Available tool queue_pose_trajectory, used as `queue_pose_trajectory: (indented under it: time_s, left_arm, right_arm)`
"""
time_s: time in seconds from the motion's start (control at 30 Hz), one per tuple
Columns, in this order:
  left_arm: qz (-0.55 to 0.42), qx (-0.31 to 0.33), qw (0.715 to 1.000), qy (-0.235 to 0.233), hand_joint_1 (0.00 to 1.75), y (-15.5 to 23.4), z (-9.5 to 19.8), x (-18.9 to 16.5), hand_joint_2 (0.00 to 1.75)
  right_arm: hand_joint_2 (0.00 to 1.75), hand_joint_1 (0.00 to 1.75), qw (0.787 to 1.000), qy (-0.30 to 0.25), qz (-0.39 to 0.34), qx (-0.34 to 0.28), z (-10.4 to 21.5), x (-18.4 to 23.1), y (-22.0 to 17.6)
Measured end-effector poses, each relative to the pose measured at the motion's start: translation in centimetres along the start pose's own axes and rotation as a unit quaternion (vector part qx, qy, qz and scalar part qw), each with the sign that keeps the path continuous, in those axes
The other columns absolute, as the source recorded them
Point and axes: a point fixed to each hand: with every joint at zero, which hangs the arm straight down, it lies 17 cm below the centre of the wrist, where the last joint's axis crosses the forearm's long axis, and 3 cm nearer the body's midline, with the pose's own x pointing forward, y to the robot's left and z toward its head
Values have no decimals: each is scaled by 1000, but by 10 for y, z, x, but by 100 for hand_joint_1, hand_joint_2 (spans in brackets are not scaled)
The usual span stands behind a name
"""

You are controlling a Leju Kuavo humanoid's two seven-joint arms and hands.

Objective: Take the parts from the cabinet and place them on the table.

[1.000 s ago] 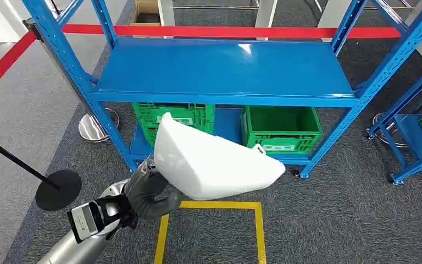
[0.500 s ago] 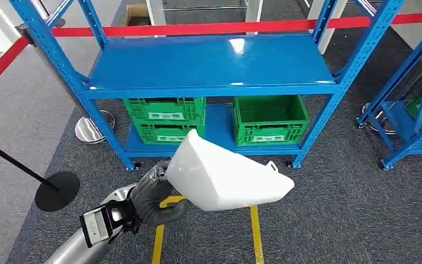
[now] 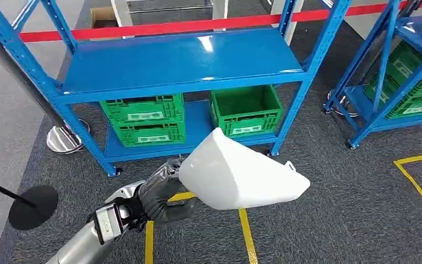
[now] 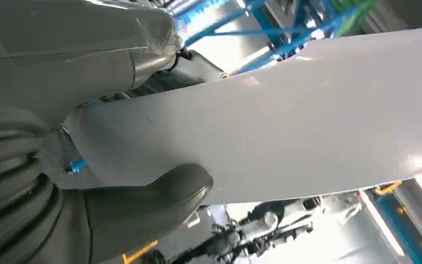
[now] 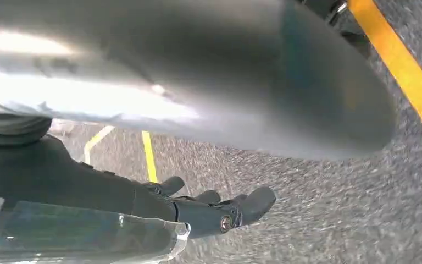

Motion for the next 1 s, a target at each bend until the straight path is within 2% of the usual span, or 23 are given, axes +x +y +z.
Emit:
queue_pose_trajectory:
  time_s: [0.27,0.47,1.0]
  left_arm:
    - [7,-8,1000,-19,175,-5,-13,6,175]
    - [16,-23,1000,-3,175,-12,-12,-2,175]
    - [62,-80,995,-2,175,-36,-19,-4,175]
  right_arm:
    - [0,0,1000,-8,-23,-6,0,4,-3]
    - [0,0,1000,-12,-19,-4,0,5,-5]
    - [0,0,1000,-28,-3,-1,-1,14,-13]
